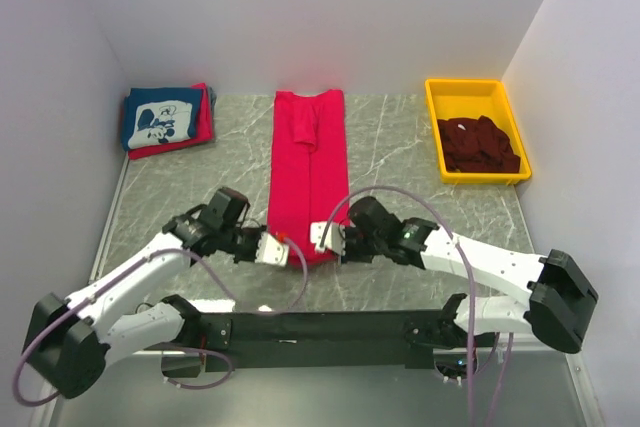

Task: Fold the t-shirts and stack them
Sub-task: Fold the tshirt

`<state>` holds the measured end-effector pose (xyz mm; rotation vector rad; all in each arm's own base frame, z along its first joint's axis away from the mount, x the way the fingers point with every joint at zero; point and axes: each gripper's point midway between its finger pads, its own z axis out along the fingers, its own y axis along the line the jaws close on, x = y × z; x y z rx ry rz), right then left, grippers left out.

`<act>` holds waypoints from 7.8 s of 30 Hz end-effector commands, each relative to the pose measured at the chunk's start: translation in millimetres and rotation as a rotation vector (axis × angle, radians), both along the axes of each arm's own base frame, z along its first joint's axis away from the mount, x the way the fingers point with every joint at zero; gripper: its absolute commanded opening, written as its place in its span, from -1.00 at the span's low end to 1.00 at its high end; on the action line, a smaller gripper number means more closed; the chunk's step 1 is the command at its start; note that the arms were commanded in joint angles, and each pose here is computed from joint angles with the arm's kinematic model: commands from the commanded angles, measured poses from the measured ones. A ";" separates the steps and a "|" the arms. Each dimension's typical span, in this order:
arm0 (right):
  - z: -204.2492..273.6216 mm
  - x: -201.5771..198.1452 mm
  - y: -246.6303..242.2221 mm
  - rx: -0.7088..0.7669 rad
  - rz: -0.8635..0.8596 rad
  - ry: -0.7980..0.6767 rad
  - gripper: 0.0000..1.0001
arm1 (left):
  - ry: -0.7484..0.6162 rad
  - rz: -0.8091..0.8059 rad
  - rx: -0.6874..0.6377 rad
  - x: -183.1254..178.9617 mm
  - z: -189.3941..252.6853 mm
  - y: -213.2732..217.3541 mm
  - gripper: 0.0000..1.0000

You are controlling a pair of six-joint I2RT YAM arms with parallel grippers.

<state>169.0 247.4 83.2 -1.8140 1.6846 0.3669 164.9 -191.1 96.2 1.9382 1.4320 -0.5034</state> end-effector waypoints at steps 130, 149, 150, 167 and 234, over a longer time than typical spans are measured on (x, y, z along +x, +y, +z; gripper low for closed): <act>-23.4 352.3 5.0 0.370 -0.926 0.580 -0.54 | 0.742 1.125 -0.357 347.2 -43.4 33.6 -0.09; -5.1 347.3 -9.7 0.398 -0.939 0.566 -1.00 | 0.735 1.018 -0.400 343.5 -21.0 10.3 -0.99; -3.2 348.7 -12.6 0.405 -0.942 0.562 -1.00 | 0.731 1.008 -0.403 343.5 -18.0 7.5 -0.99; 1.1 342.5 -27.1 0.429 -0.976 0.566 -1.00 | 0.686 0.959 -0.456 348.4 3.8 -2.3 -0.99; -50.6 171.5 -27.4 0.276 -1.057 1.093 -0.07 | 0.057 0.400 -0.091 156.4 -36.3 -7.9 0.09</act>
